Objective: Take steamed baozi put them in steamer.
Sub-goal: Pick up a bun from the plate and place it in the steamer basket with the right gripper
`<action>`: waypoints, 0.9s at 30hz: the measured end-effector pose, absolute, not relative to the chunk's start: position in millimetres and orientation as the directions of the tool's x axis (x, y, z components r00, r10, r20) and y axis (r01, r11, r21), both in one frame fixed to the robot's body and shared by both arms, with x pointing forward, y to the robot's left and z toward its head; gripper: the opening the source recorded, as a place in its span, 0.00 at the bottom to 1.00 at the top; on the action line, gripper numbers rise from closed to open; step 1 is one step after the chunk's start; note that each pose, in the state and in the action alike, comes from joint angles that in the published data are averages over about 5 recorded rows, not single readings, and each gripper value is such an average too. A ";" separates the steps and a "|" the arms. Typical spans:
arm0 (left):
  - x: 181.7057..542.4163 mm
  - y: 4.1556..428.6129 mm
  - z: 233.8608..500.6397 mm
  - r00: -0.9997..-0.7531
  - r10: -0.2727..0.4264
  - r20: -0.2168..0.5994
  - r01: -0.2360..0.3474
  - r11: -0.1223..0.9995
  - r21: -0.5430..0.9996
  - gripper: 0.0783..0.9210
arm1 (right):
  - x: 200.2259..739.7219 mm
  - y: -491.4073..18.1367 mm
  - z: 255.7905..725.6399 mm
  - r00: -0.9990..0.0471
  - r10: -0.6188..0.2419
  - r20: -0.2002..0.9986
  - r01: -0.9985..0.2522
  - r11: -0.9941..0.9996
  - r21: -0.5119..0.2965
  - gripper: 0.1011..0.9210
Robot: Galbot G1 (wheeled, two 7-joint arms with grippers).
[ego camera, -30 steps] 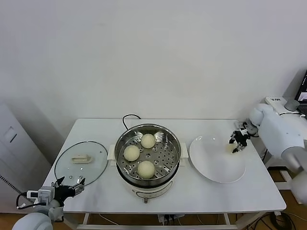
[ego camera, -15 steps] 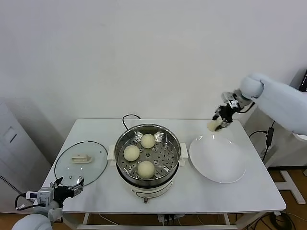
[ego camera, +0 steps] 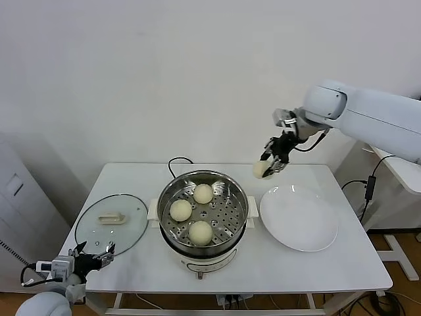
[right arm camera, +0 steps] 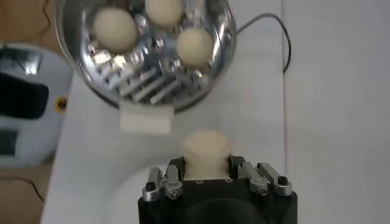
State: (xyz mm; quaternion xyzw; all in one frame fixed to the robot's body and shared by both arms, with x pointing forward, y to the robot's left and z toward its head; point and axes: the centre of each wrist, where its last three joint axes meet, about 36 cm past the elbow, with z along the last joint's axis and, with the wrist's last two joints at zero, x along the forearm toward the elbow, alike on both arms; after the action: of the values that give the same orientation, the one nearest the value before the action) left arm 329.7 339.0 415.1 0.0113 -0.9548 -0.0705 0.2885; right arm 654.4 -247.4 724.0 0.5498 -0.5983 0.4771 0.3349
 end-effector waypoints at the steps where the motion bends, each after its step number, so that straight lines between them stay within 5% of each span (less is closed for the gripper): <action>1: 329.9 339.2 414.8 -0.833 -0.063 0.550 0.019 0.990 0.141 0.88 | 651.1 -241.2 722.8 -0.167 -0.341 0.925 -0.979 -0.054 -0.197 0.44; 27: 336.7 339.6 413.4 -0.836 -0.069 0.545 0.008 0.991 0.136 0.88 | 619.1 -145.1 639.5 -0.123 -0.298 0.947 -0.992 -0.002 -0.129 0.44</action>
State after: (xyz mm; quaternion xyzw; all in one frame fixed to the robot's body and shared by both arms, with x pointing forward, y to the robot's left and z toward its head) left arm 336.7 339.6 413.4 0.0159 -0.9557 -0.0666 0.2863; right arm 619.1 -145.1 639.5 0.5418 -0.5948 0.4557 0.3808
